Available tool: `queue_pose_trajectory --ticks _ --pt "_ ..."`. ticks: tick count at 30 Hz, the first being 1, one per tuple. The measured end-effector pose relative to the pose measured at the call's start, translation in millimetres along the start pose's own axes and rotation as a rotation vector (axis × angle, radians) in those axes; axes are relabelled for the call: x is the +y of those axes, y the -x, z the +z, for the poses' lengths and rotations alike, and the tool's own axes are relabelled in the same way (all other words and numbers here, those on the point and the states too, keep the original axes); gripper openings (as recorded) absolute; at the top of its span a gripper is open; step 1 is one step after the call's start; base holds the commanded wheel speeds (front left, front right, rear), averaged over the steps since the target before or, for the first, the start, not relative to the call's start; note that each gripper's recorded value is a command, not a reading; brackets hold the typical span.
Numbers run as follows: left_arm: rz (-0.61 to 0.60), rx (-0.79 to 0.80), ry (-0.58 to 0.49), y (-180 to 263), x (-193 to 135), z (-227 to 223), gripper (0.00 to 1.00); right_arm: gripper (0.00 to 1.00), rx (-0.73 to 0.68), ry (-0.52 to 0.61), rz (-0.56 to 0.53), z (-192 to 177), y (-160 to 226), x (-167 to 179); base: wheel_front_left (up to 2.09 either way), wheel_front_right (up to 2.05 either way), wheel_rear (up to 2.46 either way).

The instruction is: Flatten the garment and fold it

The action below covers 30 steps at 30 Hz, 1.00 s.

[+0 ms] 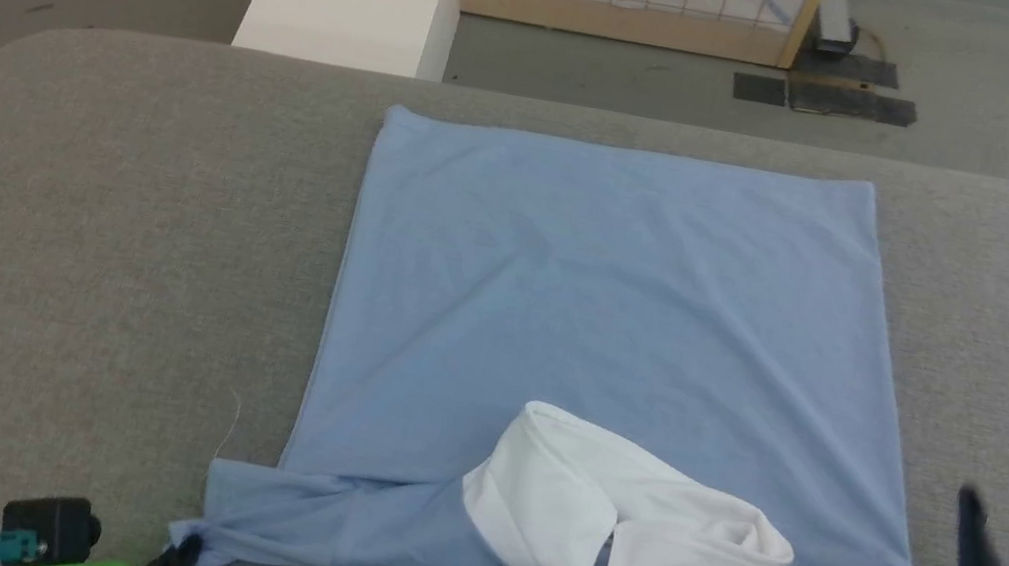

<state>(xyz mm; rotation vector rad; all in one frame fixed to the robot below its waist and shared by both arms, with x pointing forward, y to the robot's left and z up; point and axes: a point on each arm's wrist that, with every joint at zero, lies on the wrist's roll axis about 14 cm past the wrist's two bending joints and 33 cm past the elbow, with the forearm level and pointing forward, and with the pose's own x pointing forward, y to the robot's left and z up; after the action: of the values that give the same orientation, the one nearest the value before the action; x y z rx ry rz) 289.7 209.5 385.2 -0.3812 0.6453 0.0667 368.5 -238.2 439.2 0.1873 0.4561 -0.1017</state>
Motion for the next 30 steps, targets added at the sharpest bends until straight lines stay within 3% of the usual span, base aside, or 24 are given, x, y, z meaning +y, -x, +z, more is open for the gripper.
queue_pose_trajectory --ticks 7,16,21,30 --pt "-0.041 -0.081 -0.001 -12 -12 20 0.00 1.00 -0.247 0.012 0.098 87 -56 44 0.00 0.00 0.00" --pt "-0.042 -0.142 0.028 -22 -19 33 0.00 1.00 -0.222 0.092 0.084 141 -148 60 0.00 0.00 0.00" --pt "-0.021 -0.139 0.057 -30 -21 32 0.00 1.00 -0.067 0.130 0.054 132 -200 66 0.00 0.00 0.00" --pt "0.039 -0.112 0.077 -40 -13 23 0.00 1.00 0.296 0.145 -0.023 69 -261 70 0.00 0.00 0.00"
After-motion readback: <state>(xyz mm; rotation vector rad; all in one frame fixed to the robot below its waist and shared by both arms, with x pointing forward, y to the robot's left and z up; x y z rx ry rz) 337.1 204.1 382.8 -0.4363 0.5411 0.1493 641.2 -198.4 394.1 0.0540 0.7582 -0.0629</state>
